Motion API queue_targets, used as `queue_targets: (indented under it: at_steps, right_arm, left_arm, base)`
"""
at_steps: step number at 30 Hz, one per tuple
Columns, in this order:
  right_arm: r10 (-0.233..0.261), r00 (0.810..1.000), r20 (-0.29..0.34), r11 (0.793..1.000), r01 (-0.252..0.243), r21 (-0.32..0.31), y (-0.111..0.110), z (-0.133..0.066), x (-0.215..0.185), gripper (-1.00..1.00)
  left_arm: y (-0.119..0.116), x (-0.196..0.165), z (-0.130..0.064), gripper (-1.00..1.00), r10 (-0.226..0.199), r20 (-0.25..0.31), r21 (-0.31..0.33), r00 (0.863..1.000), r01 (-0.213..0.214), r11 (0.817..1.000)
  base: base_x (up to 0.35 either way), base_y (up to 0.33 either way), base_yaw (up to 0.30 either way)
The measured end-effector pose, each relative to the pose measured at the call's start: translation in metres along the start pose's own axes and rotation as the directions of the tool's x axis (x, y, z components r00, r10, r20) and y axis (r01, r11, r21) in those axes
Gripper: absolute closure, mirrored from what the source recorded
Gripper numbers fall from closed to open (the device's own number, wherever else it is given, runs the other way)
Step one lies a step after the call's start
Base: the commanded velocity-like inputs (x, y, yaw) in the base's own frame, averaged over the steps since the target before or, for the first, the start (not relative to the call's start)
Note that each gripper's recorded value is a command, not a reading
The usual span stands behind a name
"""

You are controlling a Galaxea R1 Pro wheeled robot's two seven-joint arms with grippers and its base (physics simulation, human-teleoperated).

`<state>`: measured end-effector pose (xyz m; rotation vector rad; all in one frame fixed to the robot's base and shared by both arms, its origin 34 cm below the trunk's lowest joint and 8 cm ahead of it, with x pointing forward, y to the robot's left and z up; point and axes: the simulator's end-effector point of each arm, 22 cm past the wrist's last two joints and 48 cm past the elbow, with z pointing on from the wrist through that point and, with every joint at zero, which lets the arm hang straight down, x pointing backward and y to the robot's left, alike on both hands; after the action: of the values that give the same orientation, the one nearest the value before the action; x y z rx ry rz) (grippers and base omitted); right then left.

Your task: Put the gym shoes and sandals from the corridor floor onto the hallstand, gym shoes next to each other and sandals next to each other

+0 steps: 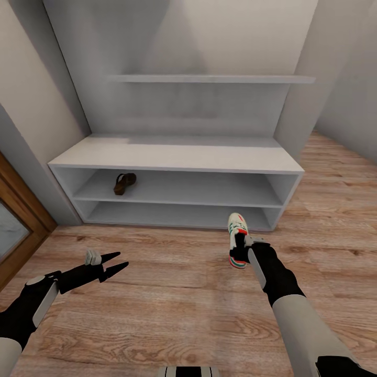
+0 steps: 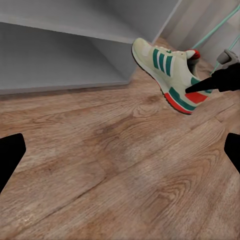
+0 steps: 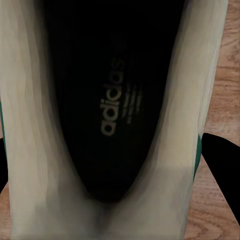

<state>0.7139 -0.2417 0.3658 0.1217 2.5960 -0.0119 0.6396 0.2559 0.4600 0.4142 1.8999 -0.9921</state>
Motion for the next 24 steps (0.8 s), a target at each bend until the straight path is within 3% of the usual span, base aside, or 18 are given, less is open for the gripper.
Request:
queue_targets:
  at_steps: [9,24]
  right_arm:
    - [-0.001,1.0,0.001,1.0,0.001,0.001,0.0,0.0,0.0,1.0]
    - [-0.054,0.999,-0.003,0.997,0.054,0.058,-0.013,0.005,0.003,1.0]
  left_arm:
    - [0.0,0.0,0.0,-1.0,0.0,-0.001,0.0,1.0,0.0,1.0]
    - [0.002,0.007,0.002,-1.0,-0.01,-0.011,0.0,1.0,0.01,1.0]
  base:
    - [0.0,0.0,0.021]
    - [0.05,-0.067,0.171]
